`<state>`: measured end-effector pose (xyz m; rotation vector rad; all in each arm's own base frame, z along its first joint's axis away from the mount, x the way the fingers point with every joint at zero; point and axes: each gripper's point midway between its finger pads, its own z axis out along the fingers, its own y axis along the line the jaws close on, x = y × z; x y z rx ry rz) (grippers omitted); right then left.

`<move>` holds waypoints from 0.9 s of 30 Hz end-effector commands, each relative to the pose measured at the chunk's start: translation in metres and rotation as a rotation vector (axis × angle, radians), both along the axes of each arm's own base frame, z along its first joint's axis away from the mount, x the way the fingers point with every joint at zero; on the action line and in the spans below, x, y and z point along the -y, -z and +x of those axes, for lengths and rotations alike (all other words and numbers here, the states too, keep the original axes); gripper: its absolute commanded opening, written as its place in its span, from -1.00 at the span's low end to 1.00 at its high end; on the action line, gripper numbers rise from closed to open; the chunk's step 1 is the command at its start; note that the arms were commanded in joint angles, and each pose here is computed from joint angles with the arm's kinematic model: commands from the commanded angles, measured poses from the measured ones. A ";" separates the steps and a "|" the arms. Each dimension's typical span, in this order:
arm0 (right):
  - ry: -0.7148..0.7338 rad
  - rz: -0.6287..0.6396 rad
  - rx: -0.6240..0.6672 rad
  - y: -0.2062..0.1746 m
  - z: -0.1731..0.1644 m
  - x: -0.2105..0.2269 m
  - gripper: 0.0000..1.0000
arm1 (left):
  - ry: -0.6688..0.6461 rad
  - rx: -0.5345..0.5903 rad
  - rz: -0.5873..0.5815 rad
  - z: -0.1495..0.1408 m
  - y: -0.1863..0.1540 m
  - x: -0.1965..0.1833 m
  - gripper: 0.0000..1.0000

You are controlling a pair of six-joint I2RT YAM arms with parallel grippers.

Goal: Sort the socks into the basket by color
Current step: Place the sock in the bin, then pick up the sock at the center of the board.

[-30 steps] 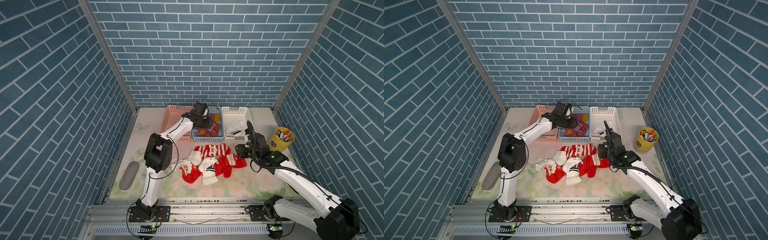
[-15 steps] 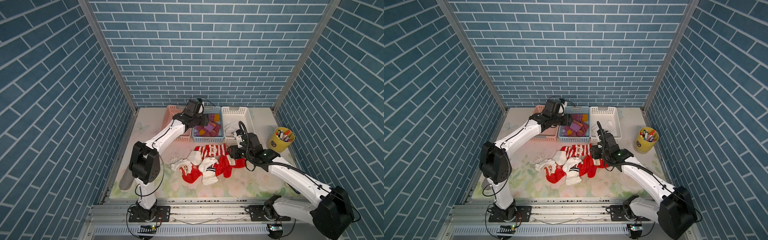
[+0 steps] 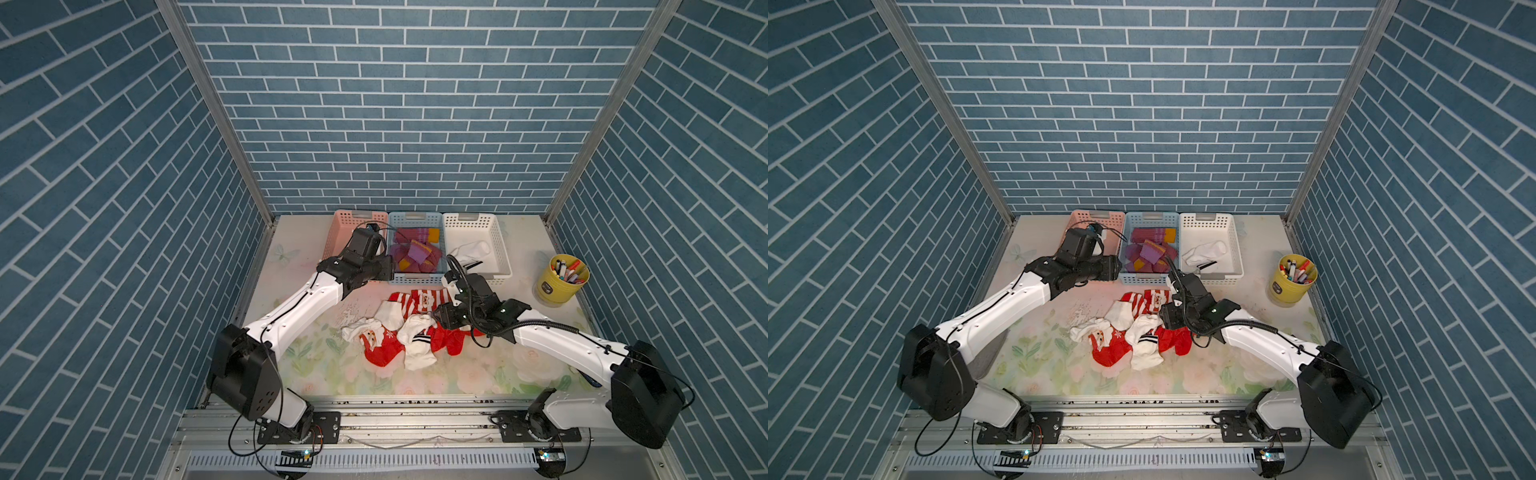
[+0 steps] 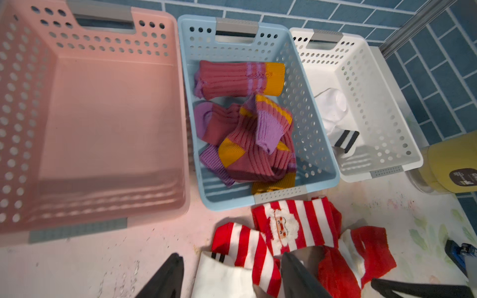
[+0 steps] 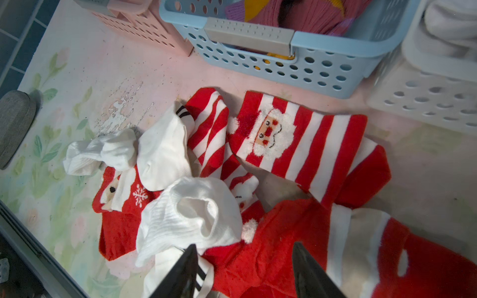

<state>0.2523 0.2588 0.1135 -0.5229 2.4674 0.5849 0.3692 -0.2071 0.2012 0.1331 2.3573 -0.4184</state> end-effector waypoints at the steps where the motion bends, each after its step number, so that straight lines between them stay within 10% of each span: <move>1: -0.024 0.052 -0.002 -0.008 0.003 -0.019 0.18 | -0.057 -0.027 0.020 -0.017 0.007 -0.021 0.34; 27: -0.058 -0.023 -0.091 0.028 -0.010 -0.044 -0.17 | -0.112 -0.185 0.022 -0.093 0.067 -0.056 0.35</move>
